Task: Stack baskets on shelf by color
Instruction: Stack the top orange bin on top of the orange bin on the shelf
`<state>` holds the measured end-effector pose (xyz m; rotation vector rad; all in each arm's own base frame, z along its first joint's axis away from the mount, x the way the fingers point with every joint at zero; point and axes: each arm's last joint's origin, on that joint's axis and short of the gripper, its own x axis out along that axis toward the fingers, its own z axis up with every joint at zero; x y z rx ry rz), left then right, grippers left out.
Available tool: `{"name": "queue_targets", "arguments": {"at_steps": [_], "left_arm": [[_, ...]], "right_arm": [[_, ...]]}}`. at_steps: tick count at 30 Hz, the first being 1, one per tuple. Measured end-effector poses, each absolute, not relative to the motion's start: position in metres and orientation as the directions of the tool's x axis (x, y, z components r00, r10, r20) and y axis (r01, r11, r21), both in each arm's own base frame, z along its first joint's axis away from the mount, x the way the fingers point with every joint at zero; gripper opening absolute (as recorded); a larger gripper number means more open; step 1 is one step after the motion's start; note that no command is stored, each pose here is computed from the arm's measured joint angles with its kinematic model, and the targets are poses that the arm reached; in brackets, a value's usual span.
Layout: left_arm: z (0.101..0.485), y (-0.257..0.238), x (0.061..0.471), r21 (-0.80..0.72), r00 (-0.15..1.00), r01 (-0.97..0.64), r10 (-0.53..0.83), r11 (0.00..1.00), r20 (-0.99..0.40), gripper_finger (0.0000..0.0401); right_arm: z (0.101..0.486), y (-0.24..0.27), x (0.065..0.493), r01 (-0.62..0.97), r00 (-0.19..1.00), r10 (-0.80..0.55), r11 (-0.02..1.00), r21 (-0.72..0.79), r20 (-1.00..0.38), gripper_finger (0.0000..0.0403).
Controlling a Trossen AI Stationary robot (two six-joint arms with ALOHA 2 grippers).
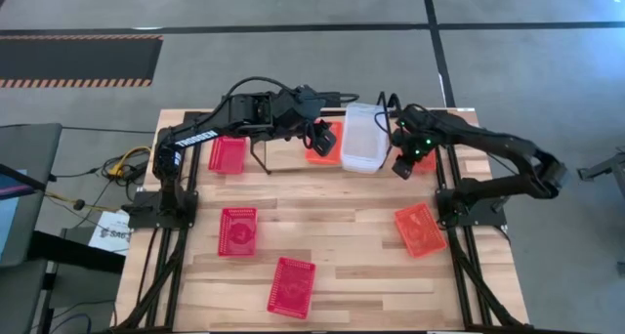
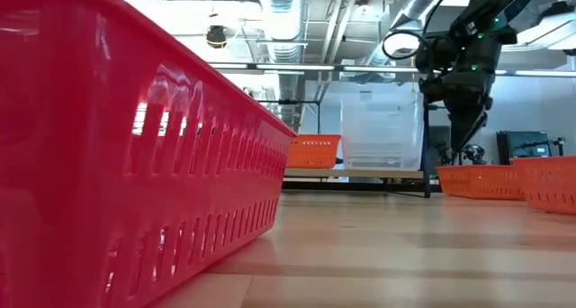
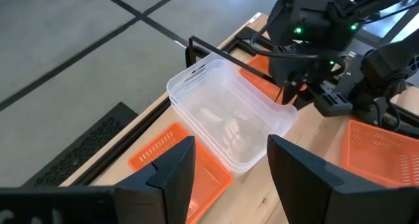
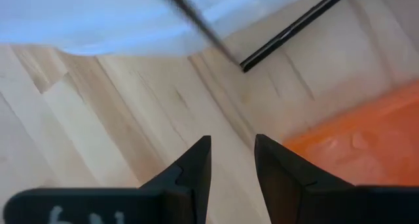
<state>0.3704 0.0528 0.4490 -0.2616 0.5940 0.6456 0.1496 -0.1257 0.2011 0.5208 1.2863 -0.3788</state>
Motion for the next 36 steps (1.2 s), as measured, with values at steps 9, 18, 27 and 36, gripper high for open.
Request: {"name": "queue_targets", "arguments": {"at_steps": [9, 18, 27, 36], "left_arm": [[0.449, 0.053, 0.370, -0.044, 0.636, -0.635, 0.490, 0.771, -0.596, 0.0177], [0.448, 0.054, 0.370, -0.023, 0.634, -0.627, 0.493, 0.779, -0.596, 0.0177], [0.448, 0.054, 0.369, -0.016, 0.629, -0.625, 0.492, 0.780, -0.602, 0.0177], [0.448, 0.054, 0.369, -0.022, 0.629, -0.629, 0.492, 0.777, -0.602, 0.0177]], "right_arm": [[0.213, -0.116, 0.135, 0.610, 0.106, 0.027, 0.788, 0.087, -0.994, 0.0138], [0.209, -0.113, 0.125, 0.604, -0.042, -0.042, 0.794, -0.059, -0.998, 0.0137], [0.209, -0.114, 0.125, 0.531, -0.041, -0.039, 0.845, -0.055, -0.998, 0.0138], [0.198, -0.117, 0.131, 0.492, -0.045, 0.063, 0.870, 0.033, -0.997, 0.0138]]}}
